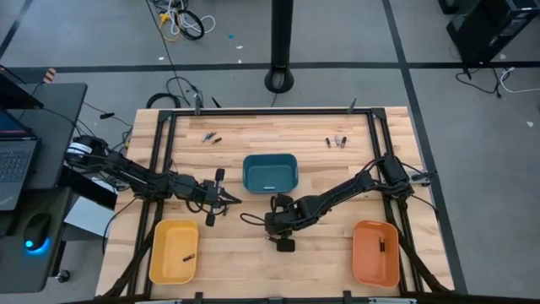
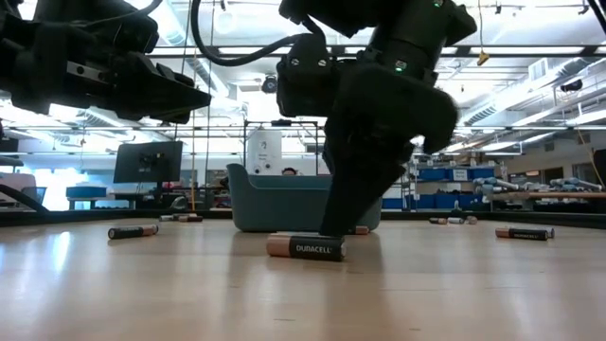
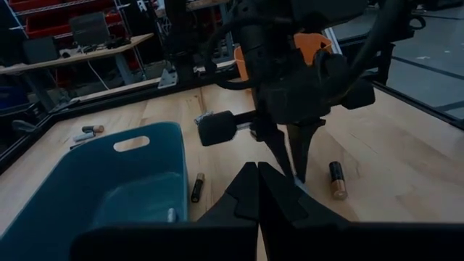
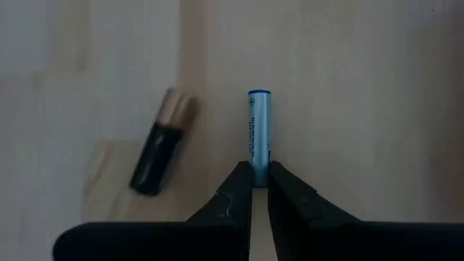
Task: Sort batteries
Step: Put the silver battery into the blue bin
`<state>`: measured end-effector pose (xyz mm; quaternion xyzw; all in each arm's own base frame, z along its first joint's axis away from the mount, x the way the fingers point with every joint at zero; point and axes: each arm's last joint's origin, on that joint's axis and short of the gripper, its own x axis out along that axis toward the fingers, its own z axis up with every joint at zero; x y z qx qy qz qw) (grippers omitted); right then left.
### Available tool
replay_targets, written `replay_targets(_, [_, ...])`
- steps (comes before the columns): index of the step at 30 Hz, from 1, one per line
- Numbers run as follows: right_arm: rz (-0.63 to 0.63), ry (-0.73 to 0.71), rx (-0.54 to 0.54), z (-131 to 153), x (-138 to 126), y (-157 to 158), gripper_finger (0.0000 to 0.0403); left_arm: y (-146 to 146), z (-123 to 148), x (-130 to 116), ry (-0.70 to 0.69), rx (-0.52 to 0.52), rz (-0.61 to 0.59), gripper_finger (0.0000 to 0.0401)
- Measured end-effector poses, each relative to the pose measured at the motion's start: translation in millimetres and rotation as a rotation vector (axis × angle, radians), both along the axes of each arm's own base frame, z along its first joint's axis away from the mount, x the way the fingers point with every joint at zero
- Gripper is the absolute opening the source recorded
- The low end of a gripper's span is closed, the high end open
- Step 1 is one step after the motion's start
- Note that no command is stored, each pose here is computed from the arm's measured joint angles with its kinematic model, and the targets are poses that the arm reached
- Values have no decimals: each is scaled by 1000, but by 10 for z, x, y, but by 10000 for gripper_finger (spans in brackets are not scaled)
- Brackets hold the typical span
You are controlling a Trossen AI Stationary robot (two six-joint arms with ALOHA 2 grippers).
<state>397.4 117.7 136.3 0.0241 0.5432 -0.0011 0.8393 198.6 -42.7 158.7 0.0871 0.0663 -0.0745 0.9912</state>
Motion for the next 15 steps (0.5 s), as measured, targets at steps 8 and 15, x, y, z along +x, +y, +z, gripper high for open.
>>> replay_targets(8, [-2,2,-28,120,45,-27,35,0,-7,-1,7,2,0,4])
replay_targets(15, [24,52,-166,525,125,-96,35,1,-7,-1,8,2,1,4])
